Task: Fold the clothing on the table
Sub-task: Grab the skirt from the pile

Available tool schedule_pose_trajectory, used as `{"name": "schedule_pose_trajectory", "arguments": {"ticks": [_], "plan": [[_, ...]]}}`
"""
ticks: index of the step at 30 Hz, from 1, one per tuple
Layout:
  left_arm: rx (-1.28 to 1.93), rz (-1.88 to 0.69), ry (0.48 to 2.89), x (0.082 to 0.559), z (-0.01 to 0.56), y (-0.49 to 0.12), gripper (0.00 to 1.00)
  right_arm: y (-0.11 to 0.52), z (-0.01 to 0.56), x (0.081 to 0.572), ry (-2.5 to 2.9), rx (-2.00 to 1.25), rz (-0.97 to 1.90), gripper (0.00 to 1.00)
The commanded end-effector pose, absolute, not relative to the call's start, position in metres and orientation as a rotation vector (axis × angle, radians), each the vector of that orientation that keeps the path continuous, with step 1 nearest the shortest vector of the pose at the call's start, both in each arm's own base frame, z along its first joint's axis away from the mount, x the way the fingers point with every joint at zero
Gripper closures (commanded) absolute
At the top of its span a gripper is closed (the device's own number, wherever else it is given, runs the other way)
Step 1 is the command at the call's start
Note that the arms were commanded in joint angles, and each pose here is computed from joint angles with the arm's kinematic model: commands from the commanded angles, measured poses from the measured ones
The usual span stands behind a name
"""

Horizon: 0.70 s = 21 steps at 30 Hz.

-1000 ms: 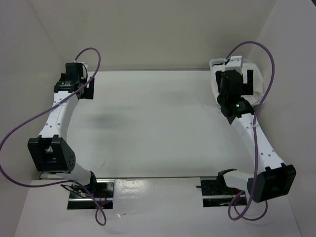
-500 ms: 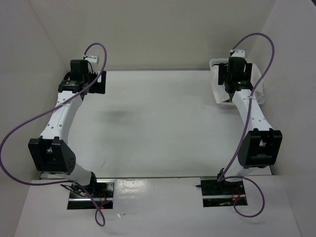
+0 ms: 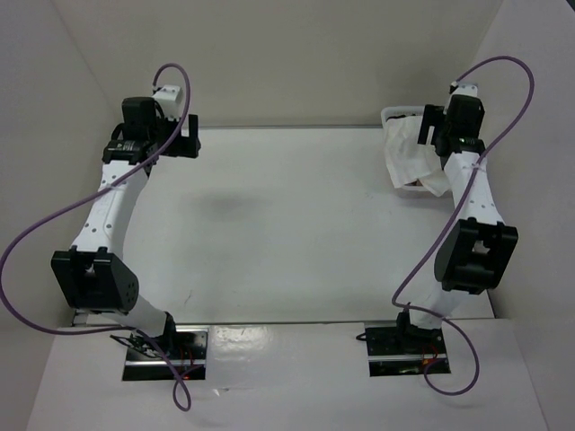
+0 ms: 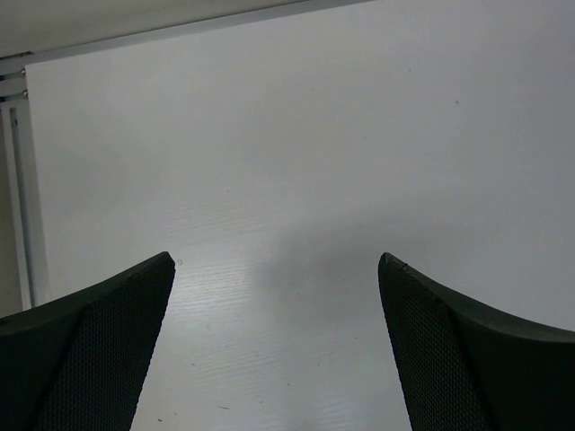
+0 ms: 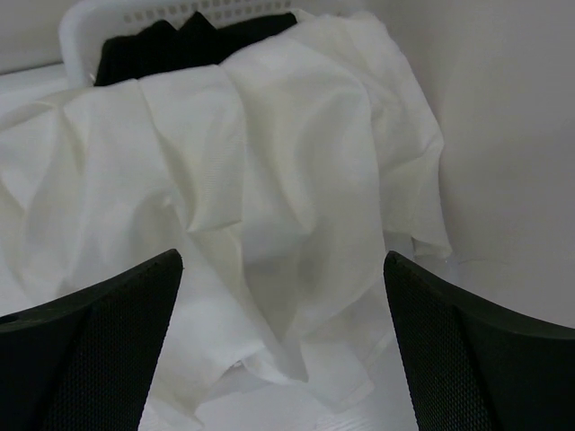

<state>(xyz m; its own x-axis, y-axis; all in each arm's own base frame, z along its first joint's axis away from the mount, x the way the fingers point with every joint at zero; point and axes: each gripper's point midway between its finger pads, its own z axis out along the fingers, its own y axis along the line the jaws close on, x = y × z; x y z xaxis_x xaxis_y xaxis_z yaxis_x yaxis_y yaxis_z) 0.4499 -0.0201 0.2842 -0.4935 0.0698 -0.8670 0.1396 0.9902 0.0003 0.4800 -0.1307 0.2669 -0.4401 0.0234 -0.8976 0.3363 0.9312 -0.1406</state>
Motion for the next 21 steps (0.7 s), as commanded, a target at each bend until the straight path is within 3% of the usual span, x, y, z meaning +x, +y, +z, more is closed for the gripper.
{"name": "schedule_pose_trajectory", "arguments": {"ticks": [1, 5, 9, 13, 14, 15, 16, 18, 21], "plan": [[0.124, -0.164, 2.036, 0.453, 0.294, -0.022, 0.00, -0.134, 0.253, 0.491, 2.035, 0.251, -0.302, 0.04], [0.101, -0.168, 2.067, 0.454, 0.280, -0.018, 0.00, -0.136, 0.230, 0.495, 2.094, 0.248, -0.281, 0.07], [0.084, -0.166, 2.089, 0.455, 0.271, -0.017, 0.00, -0.133, 0.224, 0.492, 2.113, 0.242, -0.268, 0.16], [0.093, -0.190, 2.113, 0.452, 0.267, -0.020, 0.00, -0.131, 0.221, 0.489, 2.121, 0.227, -0.264, 0.42], [0.093, -0.191, 2.122, 0.451, 0.265, -0.020, 0.00, -0.131, 0.226, 0.488, 2.112, 0.227, -0.264, 0.58], [0.098, -0.201, 2.121, 0.451, 0.265, -0.022, 0.00, -0.131, 0.222, 0.486, 2.121, 0.227, -0.264, 0.67], [0.105, -0.211, 2.110, 0.449, 0.270, -0.024, 0.00, -0.130, 0.220, 0.485, 2.132, 0.228, -0.263, 0.84], [0.101, -0.223, 2.130, 0.446, 0.261, -0.022, 0.00, -0.127, 0.224, 0.484, 2.123, 0.223, -0.268, 1.00], [0.077, -0.242, 2.121, 0.442, 0.265, -0.021, 0.00, -0.126, 0.237, 0.476, 2.107, 0.211, -0.276, 1.00]]}}
